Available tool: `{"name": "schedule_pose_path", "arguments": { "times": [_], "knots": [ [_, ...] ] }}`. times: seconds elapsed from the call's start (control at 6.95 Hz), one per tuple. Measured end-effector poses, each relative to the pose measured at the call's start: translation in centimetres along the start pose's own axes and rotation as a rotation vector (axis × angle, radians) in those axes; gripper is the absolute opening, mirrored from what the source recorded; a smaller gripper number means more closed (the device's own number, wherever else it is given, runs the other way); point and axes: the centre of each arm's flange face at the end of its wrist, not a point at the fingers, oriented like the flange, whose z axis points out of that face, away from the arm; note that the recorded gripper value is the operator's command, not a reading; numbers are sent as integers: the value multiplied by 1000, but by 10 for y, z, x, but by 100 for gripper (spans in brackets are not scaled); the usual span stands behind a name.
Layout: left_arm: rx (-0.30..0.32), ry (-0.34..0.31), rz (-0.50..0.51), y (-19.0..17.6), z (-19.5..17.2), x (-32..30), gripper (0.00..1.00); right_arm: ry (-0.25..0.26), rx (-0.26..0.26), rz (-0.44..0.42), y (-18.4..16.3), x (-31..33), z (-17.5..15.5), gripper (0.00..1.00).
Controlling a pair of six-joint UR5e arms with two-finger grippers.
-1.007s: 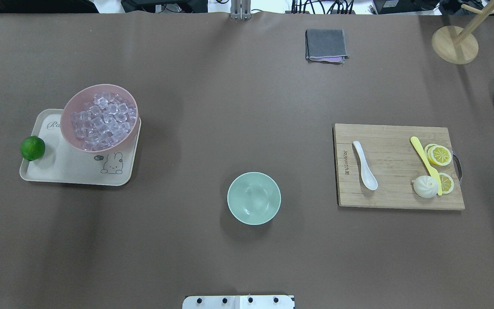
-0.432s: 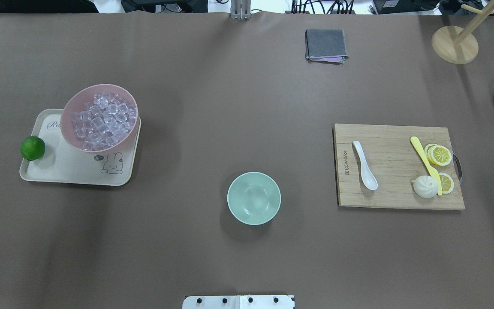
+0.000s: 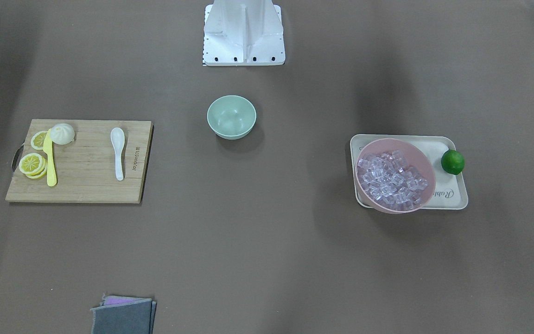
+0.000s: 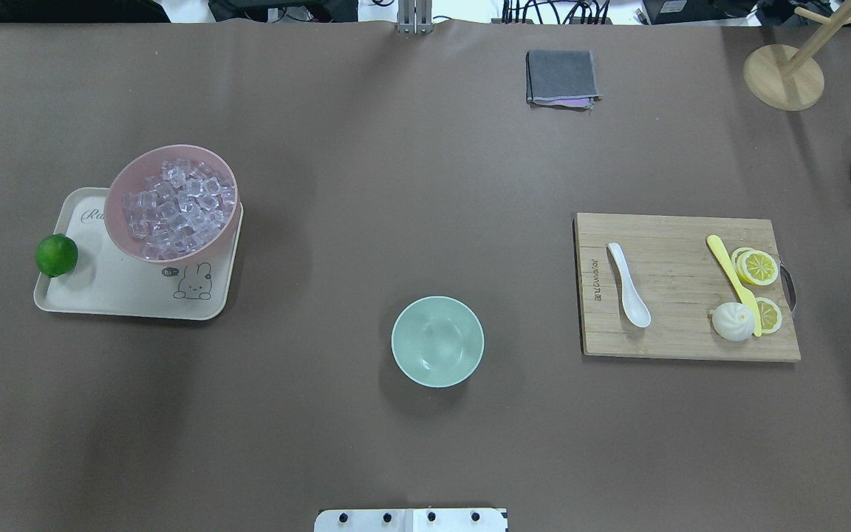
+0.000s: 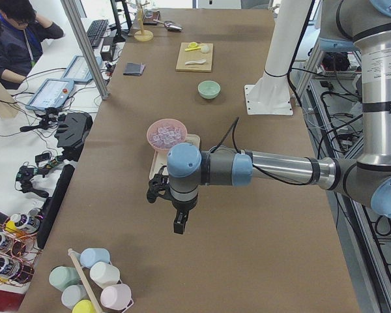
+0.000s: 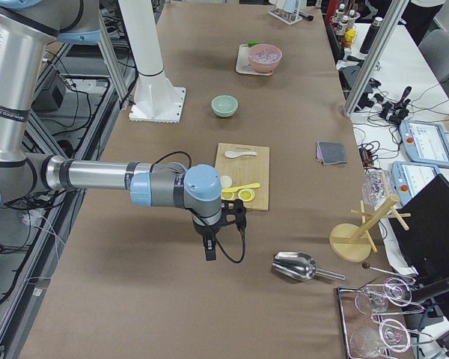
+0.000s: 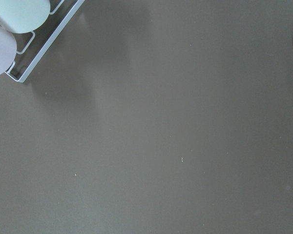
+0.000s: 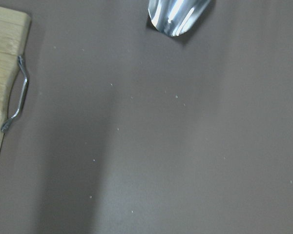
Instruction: Put spoon and ice into bowl
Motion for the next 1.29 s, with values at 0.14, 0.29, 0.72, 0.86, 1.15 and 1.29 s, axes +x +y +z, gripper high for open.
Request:
{"name": "schedule_pose_path", "arguments": {
  "times": [0.14, 0.29, 0.72, 0.86, 1.15, 1.29],
  "knots": [
    [24, -5, 19, -9, -10, 6, 99, 2, 76, -65, -7, -6, -7, 100],
    [58, -12, 47, -24, -23, 15, 99, 7, 138, -113, -15, -13, -15, 100],
    [211, -51, 186, -61, -52, 31, 99, 2, 264, -218, -60, -46, -57, 100],
    [267, -62, 239, -66, -53, 31, 99, -7, 281, -237, -65, -54, -64, 100],
    [316, -48, 288, -70, -57, 38, 99, -47, 291, -223, -76, -68, -70, 100],
    [322, 1, 309, -73, -56, 50, 99, -78, 289, -181, -88, -88, -71, 100]
  ]
}}
